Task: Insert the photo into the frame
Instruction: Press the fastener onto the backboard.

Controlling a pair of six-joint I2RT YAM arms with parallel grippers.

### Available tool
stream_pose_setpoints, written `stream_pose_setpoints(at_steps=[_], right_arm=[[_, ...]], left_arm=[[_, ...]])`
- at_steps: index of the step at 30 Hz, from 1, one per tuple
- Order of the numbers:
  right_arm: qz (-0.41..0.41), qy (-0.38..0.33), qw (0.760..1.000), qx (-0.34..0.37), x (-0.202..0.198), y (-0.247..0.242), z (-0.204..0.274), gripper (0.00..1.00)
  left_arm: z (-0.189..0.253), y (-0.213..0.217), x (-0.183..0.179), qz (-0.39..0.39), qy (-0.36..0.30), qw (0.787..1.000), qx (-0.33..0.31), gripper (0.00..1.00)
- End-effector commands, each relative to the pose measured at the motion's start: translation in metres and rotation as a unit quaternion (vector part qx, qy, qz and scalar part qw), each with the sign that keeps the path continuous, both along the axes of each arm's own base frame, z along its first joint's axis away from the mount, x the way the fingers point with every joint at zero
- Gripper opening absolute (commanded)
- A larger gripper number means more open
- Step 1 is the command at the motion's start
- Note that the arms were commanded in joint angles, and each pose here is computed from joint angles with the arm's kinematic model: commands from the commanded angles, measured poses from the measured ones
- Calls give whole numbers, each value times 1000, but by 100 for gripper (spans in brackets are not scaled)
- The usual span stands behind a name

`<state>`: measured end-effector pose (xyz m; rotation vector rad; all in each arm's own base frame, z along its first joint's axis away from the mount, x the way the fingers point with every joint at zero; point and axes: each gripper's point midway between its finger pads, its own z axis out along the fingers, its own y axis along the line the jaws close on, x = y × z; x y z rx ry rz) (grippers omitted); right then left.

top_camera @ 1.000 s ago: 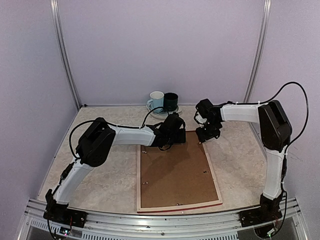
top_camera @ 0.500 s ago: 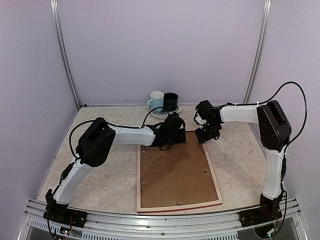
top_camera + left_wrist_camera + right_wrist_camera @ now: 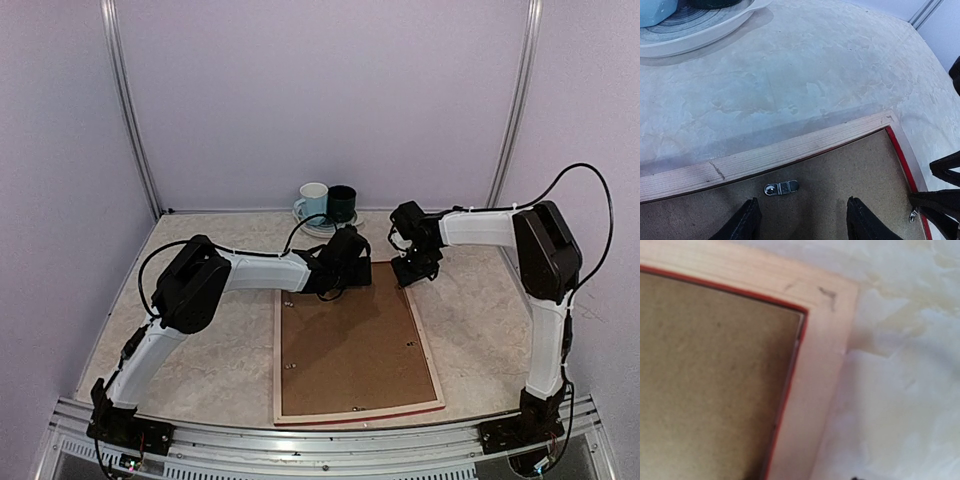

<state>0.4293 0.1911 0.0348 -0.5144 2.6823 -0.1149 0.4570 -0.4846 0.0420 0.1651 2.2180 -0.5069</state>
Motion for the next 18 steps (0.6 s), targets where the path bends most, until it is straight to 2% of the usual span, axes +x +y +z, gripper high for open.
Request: stream_pose_setpoints(at_steps=[1, 18], right_arm=[[7, 70, 996, -60, -35, -27, -29, 41], [76, 127, 988, -39, -53, -13, -36, 39]], left_arm=[[-60, 29, -9, 18, 54, 996, 64, 59], [-63, 37, -6, 25, 59, 996, 67, 59]])
